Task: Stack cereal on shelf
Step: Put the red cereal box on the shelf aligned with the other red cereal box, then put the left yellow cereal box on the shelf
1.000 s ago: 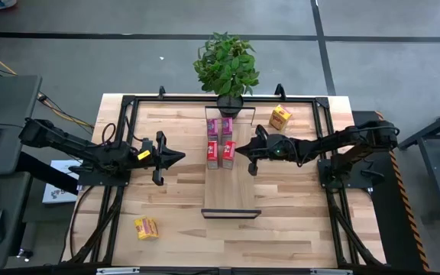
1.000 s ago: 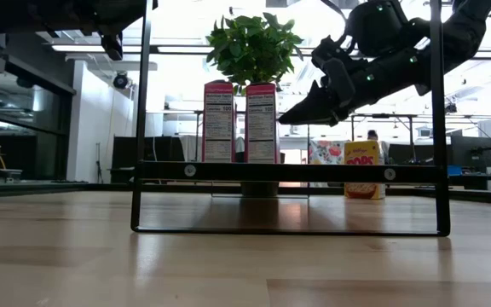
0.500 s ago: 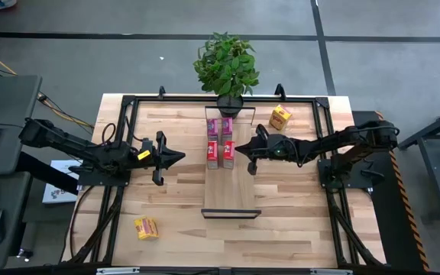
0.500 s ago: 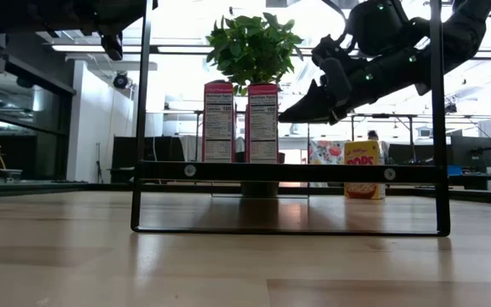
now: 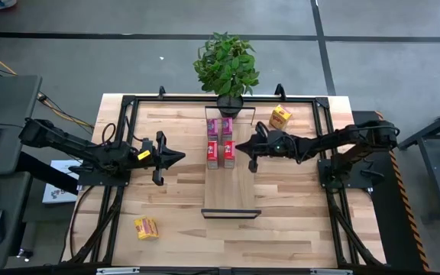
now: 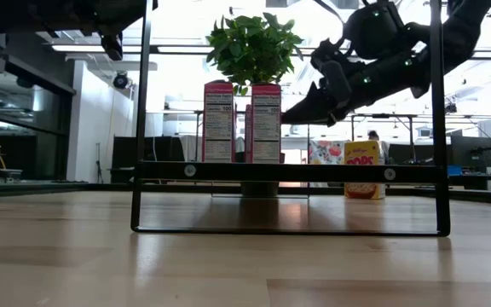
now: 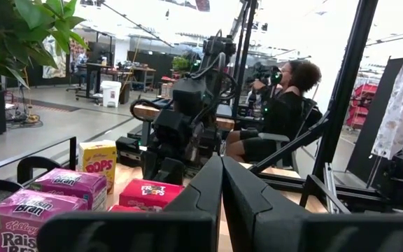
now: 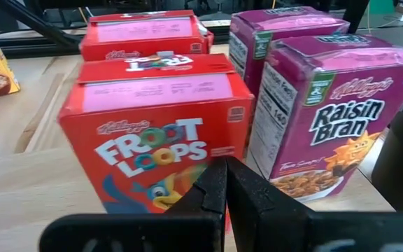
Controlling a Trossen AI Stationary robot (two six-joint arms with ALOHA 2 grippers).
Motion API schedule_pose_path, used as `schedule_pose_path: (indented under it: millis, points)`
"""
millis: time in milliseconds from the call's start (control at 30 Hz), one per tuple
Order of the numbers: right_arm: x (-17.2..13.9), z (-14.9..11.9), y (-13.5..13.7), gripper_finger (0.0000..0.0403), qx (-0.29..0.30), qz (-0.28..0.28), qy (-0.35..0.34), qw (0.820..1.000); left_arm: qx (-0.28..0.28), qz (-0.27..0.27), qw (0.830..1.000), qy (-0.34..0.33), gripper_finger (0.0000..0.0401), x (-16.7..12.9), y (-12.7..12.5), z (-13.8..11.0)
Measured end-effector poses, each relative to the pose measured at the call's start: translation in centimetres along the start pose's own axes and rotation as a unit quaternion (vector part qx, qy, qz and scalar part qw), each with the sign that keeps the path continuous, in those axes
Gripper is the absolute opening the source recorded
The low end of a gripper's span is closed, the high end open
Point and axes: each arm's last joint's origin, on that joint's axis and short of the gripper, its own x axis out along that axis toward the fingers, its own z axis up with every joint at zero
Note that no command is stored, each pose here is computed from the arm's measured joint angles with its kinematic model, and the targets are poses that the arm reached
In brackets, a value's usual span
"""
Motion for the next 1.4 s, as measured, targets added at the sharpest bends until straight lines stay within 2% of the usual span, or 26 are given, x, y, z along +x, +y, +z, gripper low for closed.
schedule_pose_path:
  millis: [300, 500, 733, 867, 1067, 1333, 1400]
  points:
    - [0.0, -0.1, -0.4, 0.0, 0.003, 0.019, 0.004, 1.0, 0.001, 0.0, 1.0, 0.002, 0.0003, 0.0, 0.0, 0.0]
    - [-0.3, -0.5, -0.6, 0.0, 0.001, -0.017, 0.037, 0.999, 0.003, 0.001, 1.0, 0.01, 0.0003, 0.0, 0.0, -0.2]
    - [-3.0, 0.1, -0.5, 0.0, -0.002, -0.016, 0.104, 0.994, 0.007, -0.026, 1.0, 0.008, 0.0003, 0.0, -0.2, -0.1]
    - [-4.6, 1.0, -0.3, 0.0, 0.008, -0.013, 0.102, 0.995, 0.011, -0.051, 0.998, -0.027, 0.0015, 0.0, -0.4, 0.7]
    - [-5.7, 2.1, -0.2, 0.0, 0.02, -0.011, 0.073, 0.997, 0.023, -0.092, 0.995, -0.036, 0.0086, 1.0, -1.2, 2.5]
    - [-5.8, 2.1, -0.2, 0.0, 0.035, -0.012, 0.072, 0.997, 0.044, -0.11, 0.992, 0.054, 0.0226, 3.6, -2.2, 3.6]
    - [-5.8, 2.1, -0.2, 0.0, 0.041, -0.013, 0.072, 0.996, 0.048, -0.132, 0.986, 0.088, 0.0257, 4.4, -2.6, 4.0]
